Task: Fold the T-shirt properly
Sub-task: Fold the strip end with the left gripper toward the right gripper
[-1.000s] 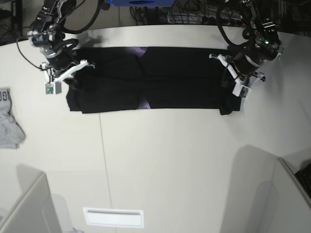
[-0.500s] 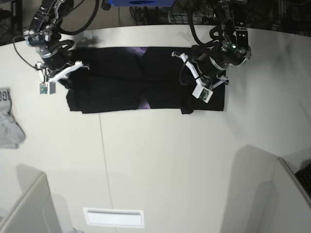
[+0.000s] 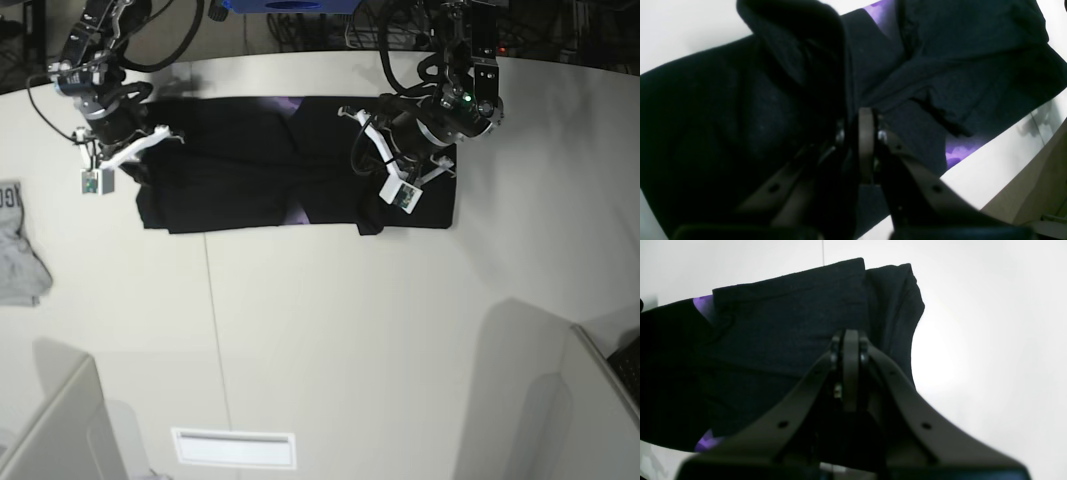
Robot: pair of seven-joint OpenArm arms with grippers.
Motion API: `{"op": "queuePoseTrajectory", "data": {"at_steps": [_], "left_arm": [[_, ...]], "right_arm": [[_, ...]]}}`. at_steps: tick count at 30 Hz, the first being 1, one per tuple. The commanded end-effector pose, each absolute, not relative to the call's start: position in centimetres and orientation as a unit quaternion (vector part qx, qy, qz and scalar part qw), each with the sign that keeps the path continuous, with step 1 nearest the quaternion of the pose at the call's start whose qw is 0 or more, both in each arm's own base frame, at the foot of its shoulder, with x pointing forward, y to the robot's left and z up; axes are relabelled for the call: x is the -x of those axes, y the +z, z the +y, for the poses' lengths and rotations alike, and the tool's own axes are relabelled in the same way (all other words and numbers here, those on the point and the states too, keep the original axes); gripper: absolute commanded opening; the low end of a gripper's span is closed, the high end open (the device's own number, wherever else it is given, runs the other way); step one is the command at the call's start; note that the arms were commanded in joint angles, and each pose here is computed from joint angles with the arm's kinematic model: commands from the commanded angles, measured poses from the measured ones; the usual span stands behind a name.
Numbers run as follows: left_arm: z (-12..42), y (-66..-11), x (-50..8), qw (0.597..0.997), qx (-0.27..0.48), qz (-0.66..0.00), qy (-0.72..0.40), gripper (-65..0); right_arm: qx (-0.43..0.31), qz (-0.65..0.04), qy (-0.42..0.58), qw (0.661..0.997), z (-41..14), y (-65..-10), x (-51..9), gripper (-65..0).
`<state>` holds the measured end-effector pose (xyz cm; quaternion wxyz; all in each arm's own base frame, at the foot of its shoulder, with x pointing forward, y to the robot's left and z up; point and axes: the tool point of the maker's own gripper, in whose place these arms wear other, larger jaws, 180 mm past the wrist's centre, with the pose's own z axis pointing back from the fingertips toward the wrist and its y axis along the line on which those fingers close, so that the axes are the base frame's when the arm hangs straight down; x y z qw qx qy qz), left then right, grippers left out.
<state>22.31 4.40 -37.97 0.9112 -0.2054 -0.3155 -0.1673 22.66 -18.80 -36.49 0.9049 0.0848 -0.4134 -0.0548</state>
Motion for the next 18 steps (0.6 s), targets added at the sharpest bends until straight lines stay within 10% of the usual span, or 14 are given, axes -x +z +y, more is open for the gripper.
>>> {"op": "queuePoseTrajectory", "data": {"at_steps": [1,18], "left_arm": [[3.98,-36.93,-22.97,0.902,0.215,-0.336,-0.165,-65.0],[3.9,-37.06,-22.52,0.903,0.216,-0.331,-0.169,-65.0]], "right_arm": [[-0.087,-0.434,-0.053,0.895,-18.87,-35.46,-23.28,-65.0],[-0.087,-0.433,-0.053,0.896,-18.87,-35.49,-23.23,-65.0]]}}
